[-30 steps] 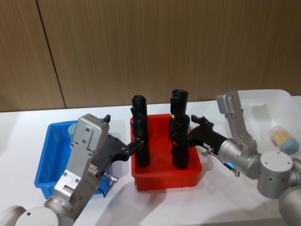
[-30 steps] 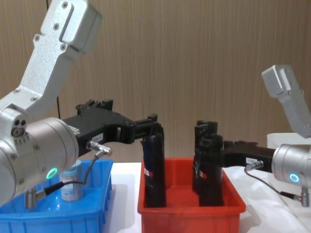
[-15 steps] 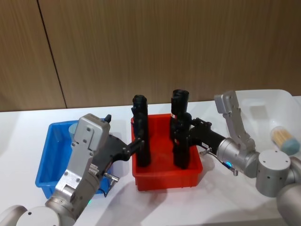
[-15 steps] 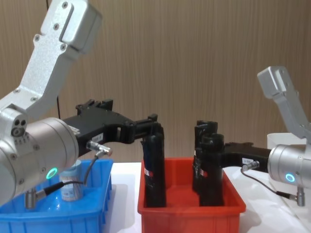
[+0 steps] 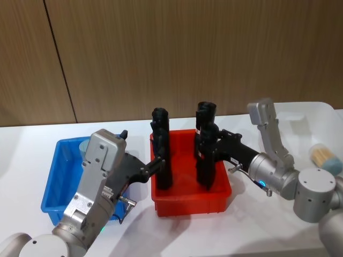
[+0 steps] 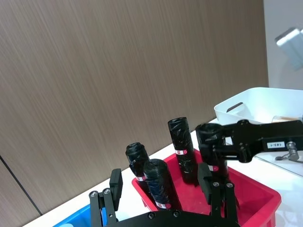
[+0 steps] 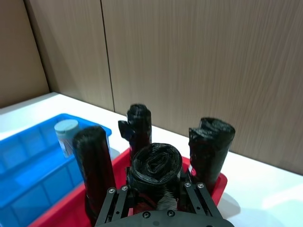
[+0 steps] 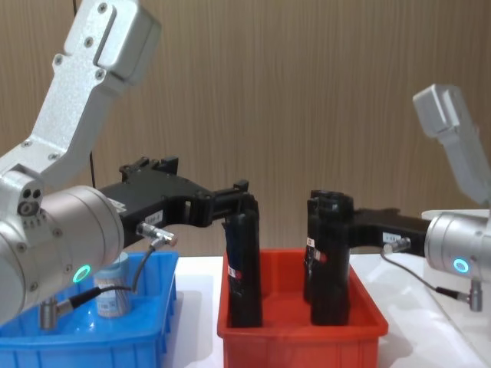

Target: Pick the cotton swabs from the blue box and place them into the white box.

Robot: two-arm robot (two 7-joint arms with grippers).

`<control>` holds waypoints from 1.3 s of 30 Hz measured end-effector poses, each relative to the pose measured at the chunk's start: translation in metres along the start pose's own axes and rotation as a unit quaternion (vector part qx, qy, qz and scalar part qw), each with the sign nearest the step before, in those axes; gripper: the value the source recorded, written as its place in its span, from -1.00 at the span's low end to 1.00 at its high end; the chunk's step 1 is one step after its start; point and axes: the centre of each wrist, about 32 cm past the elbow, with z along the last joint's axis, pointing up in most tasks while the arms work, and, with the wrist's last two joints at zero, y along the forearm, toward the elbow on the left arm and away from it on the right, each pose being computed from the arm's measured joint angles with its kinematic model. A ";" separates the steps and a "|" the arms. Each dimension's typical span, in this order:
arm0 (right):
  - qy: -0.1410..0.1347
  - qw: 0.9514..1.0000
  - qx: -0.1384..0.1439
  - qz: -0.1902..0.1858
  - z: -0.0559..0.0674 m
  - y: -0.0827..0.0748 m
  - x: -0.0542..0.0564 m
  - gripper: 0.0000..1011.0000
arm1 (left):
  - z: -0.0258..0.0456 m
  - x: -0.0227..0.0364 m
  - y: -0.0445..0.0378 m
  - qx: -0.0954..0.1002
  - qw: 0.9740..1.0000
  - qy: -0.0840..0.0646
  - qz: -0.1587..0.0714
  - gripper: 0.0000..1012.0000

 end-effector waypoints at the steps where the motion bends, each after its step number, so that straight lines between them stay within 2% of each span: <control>1: -0.001 1.000 0.003 0.000 0.002 -0.001 0.000 -0.06 | 0.0000 0.0000 0.0000 0.000 1.000 0.000 0.000 0.98; 10: -0.006 0.999 0.034 -0.003 0.023 -0.014 -0.005 -0.16 | 0.0000 0.0000 0.0000 0.000 1.000 0.000 0.000 0.98; 20: -0.022 0.996 0.076 -0.029 0.058 -0.035 -0.007 -0.21 | 0.0000 0.0000 0.0000 0.000 1.000 0.000 0.000 0.98; 23: -0.028 0.994 0.089 -0.048 0.071 -0.044 -0.006 -0.21 | 0.0000 0.0000 0.0000 0.000 1.000 0.000 0.000 0.98; 24: -0.028 0.994 0.089 -0.048 0.071 -0.044 -0.006 -0.21 | 0.0000 0.0000 0.0000 0.000 1.000 0.000 0.000 0.98; 27: -0.036 0.992 0.099 -0.069 0.083 -0.054 -0.004 -0.21 | 0.0000 0.0000 0.0000 0.000 1.000 0.000 0.000 0.98; 34: -0.049 0.987 0.108 -0.112 0.099 -0.069 0.000 -0.21 | 0.0000 0.0000 0.0000 0.000 1.000 0.000 0.000 0.98; 39: -0.058 0.982 0.107 -0.143 0.106 -0.079 0.005 -0.21 | 0.0000 0.0000 0.0000 0.000 1.000 0.000 0.000 0.98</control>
